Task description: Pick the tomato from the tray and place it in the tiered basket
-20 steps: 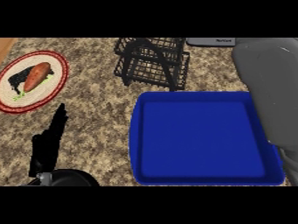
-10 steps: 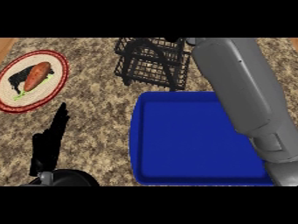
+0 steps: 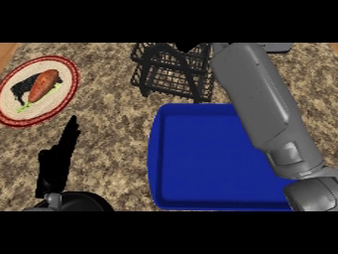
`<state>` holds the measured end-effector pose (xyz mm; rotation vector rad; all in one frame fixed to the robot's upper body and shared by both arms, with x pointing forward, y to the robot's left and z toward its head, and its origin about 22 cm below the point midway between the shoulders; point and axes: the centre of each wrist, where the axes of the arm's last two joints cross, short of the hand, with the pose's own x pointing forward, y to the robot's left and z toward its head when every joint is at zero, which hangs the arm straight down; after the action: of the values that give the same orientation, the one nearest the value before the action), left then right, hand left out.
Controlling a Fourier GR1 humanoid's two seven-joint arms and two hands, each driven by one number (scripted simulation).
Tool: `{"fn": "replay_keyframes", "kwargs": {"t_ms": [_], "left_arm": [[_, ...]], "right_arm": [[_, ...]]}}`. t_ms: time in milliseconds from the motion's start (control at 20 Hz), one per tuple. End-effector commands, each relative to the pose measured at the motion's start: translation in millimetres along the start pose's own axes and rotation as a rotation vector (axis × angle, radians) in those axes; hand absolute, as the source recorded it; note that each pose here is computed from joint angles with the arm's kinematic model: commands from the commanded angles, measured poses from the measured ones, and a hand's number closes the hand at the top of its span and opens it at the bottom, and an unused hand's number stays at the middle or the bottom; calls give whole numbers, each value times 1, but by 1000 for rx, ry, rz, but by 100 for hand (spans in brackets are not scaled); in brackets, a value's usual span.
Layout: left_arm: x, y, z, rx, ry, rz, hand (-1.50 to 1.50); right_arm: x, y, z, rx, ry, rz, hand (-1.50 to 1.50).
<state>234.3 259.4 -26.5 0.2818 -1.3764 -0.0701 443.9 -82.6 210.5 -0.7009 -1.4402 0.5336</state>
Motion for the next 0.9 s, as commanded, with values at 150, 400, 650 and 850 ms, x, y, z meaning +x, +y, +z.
{"fn": "replay_keyframes", "kwargs": {"t_ms": [150,400,650,850], "left_arm": [[-22,-15,7,-46,59,42,0],[-18,-28,6,-50,57,28,0],[-16,-15,12,-4,77,36,0],[-30,-8,16,20,94,20,0]], "right_arm": [[-8,20,-2,7,17,-292,-150],[-3,1,-10,-72,-41,-479,-150],[-22,-50,-20,-345,-33,-541,-150],[-48,-76,-23,-466,58,-520,-150]]}}
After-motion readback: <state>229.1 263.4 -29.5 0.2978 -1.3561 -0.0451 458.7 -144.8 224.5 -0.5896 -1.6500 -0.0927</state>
